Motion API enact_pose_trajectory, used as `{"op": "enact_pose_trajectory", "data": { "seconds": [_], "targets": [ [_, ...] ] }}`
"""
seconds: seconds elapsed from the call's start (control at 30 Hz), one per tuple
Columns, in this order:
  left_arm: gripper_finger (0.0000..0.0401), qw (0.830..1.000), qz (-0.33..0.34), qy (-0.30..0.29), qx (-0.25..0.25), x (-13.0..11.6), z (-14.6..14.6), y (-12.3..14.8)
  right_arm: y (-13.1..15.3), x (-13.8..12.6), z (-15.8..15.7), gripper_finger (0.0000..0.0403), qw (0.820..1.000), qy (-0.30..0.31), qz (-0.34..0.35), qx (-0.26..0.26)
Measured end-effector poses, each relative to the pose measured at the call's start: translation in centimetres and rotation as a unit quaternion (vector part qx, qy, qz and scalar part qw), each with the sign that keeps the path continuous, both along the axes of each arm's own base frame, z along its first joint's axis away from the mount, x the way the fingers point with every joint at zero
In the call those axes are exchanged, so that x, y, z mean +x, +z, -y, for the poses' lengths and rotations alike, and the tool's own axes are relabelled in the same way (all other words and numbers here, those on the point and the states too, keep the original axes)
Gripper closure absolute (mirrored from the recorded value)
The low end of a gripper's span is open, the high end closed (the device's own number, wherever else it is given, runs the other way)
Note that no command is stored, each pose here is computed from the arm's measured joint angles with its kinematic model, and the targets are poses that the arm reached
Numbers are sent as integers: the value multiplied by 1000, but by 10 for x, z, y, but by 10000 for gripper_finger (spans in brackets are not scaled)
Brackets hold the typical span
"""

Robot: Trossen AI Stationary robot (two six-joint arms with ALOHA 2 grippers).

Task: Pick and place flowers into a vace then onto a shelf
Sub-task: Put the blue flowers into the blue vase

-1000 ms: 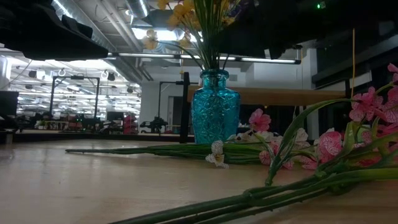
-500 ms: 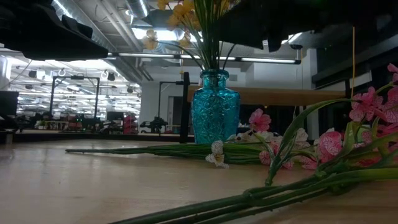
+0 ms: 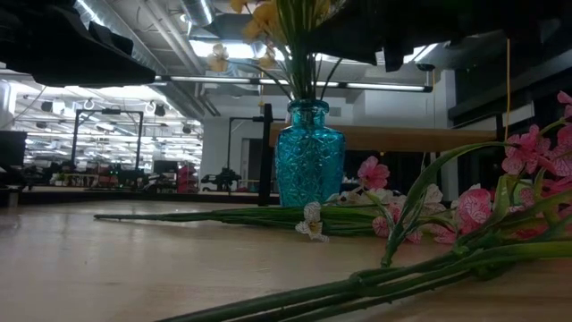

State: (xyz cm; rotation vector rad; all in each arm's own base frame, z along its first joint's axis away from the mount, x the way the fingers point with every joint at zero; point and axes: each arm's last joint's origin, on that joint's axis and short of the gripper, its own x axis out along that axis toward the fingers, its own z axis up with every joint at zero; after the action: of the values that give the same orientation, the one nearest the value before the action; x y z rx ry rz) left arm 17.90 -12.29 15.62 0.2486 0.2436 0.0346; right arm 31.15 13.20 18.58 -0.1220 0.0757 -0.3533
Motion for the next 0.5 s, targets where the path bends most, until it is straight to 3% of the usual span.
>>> {"op": "enact_pose_trajectory", "data": {
  "seconds": [0.1, 0.5],
  "targets": [
    [395, 1000, 0, 0, 0, 0, 0, 0, -1, 0, 0, 394, 1000, -1, -2, 4],
    [394, 1000, 0, 0, 0, 0, 0, 0, -5, 3, 7, 396, 999, -11, -11, 32]
  ]
}}
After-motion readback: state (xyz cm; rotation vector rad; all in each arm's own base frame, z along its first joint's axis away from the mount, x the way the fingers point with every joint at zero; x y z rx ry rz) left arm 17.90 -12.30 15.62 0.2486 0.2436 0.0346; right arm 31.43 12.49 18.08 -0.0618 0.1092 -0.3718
